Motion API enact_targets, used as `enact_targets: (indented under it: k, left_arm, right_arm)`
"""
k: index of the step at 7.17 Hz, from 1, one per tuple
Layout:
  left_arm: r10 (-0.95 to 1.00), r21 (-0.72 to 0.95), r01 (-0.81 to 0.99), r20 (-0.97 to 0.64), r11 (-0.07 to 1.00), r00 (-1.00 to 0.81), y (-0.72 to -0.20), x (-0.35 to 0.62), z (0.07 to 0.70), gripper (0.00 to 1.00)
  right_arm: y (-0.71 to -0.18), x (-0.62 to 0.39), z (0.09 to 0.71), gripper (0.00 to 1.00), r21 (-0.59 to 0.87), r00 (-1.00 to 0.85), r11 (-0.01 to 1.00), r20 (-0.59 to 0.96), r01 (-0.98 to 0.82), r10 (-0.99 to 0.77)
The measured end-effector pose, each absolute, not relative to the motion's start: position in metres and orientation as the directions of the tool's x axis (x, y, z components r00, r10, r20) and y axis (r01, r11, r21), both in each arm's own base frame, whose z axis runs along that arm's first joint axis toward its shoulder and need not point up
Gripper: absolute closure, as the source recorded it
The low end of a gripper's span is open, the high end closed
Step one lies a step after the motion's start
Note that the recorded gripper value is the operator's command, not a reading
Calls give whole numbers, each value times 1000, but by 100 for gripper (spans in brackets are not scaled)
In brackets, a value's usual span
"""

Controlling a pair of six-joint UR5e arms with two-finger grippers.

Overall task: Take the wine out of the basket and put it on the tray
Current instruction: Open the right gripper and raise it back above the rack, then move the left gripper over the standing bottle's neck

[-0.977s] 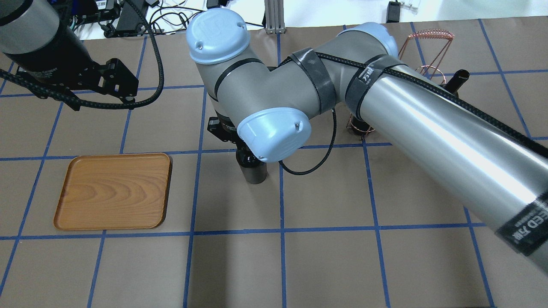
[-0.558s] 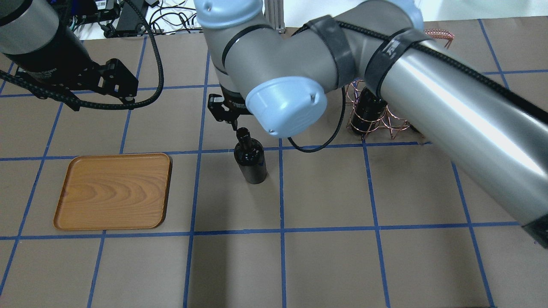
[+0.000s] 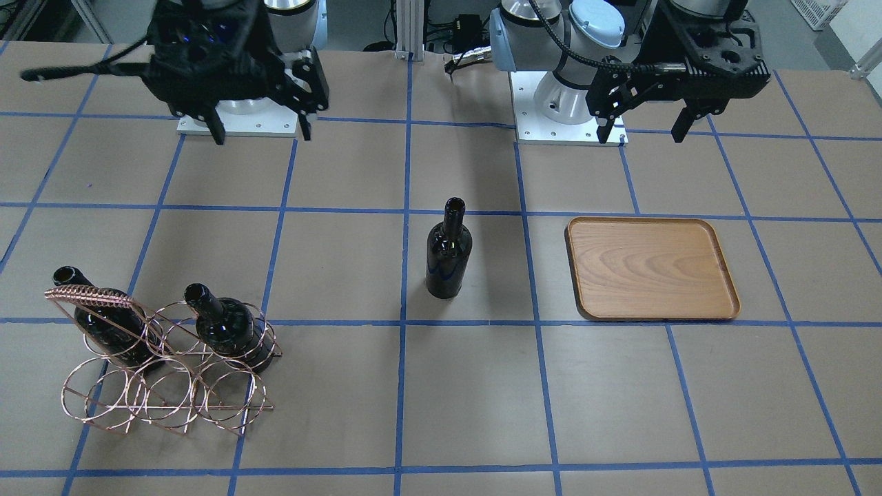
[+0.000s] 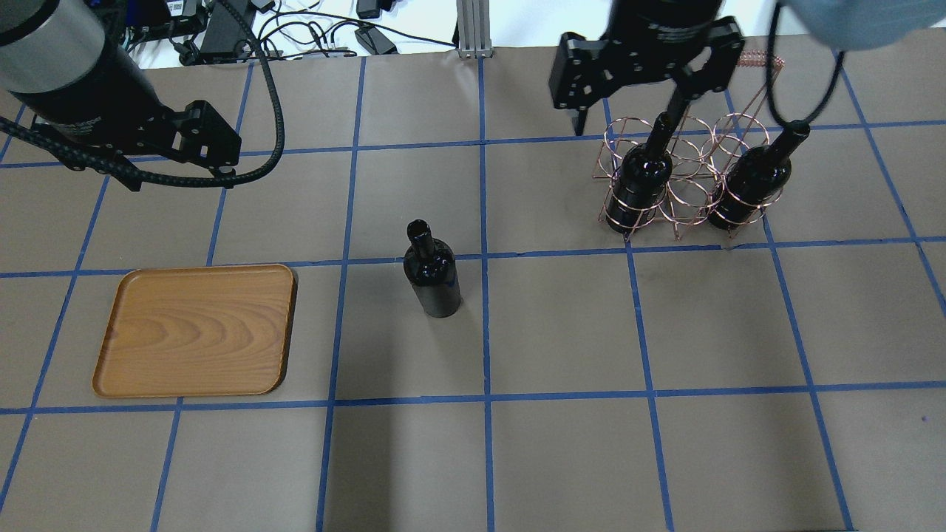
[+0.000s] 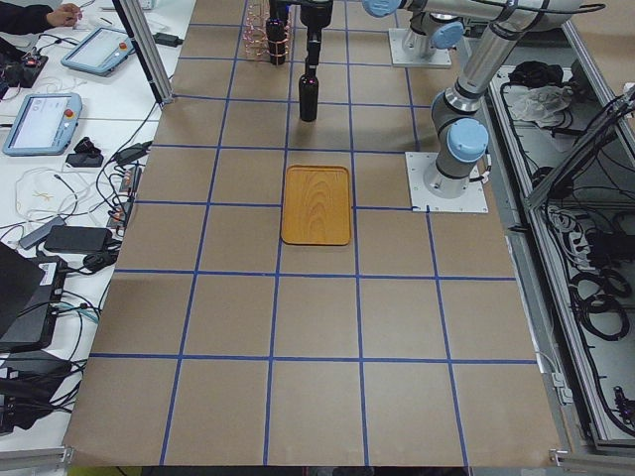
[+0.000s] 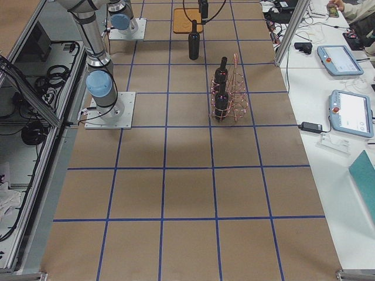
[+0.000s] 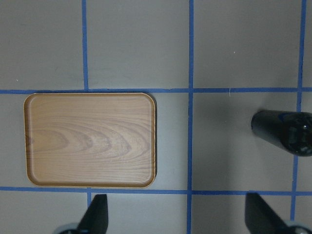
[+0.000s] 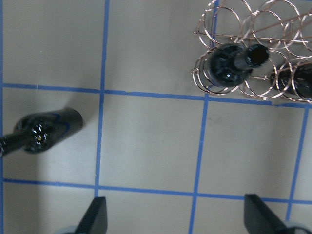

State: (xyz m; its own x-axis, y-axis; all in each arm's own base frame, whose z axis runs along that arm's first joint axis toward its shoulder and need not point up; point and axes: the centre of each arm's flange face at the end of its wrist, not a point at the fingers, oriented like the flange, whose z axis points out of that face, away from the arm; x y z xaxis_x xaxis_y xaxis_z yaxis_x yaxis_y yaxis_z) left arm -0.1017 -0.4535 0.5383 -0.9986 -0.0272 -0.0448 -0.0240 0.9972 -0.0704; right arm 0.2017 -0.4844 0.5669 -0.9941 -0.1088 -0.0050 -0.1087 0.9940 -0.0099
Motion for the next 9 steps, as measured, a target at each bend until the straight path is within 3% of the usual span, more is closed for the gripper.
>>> enact_targets:
  k: [3, 7, 9]
  left_arm:
    - [-132, -111, -130, -12, 985, -991, -465, -164, 528, 0]
    - [-55, -101, -55, -1, 993, -998, -438, -328, 481, 0]
    - [14, -78, 15, -25, 997, -1000, -450, -324, 466, 0]
  right_arm:
    - [-483, 150, 567, 0, 21, -983, 983, -13, -183, -183]
    - [-487, 142, 539, 0, 39, -983, 983, -9, -181, -181]
    - [-488, 141, 537, 0, 39, -983, 982, -7, -182, -182]
